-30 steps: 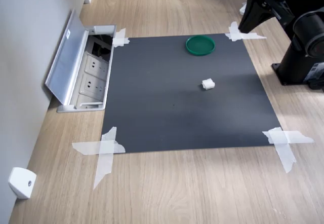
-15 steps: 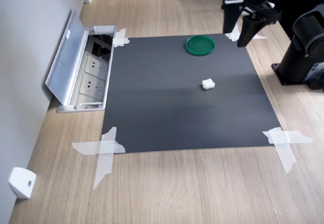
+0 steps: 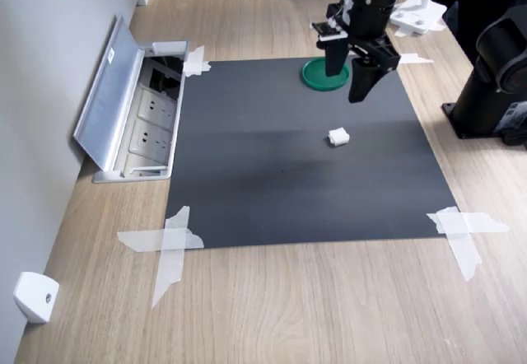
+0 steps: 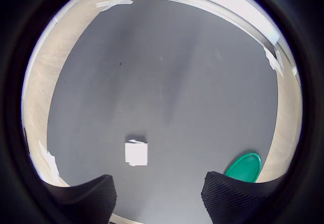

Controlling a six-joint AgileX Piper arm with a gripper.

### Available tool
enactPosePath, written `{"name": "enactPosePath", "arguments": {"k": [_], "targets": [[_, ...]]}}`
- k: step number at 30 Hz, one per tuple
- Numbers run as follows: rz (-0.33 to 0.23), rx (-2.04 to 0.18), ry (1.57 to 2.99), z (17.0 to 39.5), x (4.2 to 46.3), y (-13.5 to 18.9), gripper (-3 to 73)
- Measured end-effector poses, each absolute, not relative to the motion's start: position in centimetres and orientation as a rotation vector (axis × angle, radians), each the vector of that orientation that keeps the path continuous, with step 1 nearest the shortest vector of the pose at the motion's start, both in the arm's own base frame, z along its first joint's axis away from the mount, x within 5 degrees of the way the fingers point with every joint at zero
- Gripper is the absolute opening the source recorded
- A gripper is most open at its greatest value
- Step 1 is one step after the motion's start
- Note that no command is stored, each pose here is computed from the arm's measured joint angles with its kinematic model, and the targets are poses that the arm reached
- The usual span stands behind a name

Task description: Grasp a white terminal and put it on the green lid.

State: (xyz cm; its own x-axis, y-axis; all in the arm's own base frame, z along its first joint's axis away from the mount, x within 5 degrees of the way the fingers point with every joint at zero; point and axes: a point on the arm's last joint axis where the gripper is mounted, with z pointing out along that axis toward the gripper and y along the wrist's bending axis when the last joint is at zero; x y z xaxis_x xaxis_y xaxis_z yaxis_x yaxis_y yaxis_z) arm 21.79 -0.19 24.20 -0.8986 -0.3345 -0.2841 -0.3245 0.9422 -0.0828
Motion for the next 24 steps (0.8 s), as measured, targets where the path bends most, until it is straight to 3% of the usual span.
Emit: {"name": "enactPosePath", "arguments": {"k": [13,18,24], "targets": [[-0.001,-0.513,2.868,21.1,22.5,2.2,72.6],[-0.011,-0.48,2.915,19.4,22.7,2.1,72.6],[-0.024,-0.469,2.879,19.0,23.2,2.0,72.6]]}}
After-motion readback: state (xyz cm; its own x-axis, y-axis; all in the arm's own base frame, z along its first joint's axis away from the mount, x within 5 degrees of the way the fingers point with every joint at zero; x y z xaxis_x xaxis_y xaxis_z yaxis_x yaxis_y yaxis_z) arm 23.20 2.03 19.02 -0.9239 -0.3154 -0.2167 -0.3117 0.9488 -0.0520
